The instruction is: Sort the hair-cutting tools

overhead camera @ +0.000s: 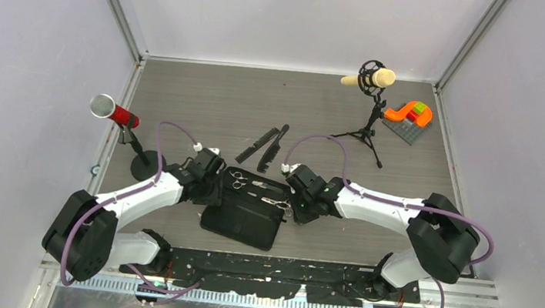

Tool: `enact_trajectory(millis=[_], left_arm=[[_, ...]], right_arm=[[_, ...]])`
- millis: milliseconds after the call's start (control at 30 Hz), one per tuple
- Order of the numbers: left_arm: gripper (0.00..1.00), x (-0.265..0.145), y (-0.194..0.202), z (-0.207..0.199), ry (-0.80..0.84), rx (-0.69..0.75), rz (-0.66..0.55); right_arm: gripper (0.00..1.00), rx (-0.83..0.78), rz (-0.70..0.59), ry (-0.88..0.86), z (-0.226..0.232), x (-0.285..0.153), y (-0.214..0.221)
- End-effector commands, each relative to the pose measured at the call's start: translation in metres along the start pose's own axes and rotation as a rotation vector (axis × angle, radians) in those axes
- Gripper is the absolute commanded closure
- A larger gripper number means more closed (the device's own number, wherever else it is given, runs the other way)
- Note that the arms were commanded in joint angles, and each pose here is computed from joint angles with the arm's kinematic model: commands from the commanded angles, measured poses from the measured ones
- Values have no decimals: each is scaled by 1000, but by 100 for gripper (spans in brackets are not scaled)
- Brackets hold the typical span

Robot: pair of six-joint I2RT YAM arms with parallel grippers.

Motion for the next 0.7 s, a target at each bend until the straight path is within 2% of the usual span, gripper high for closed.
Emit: enact_trajectory(millis=[0, 667], left_arm=[[63, 6, -2, -13, 67, -6, -3], [63, 5, -1, -13, 74, -6, -2]], right_arm=[[94, -45, -60, 33, 2, -8, -25], [95, -113, -79, -12, 25, 0, -44]])
Point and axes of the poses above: each gripper's point midway between its finger pads, its own x axis out along the fingers, its own z axis along the line the jaws close on, y = z × x, the point moved 3 cm from there along -x, back along the fingers, and after that the axes turned 4 degrees about -x, right-handed, at the moved point
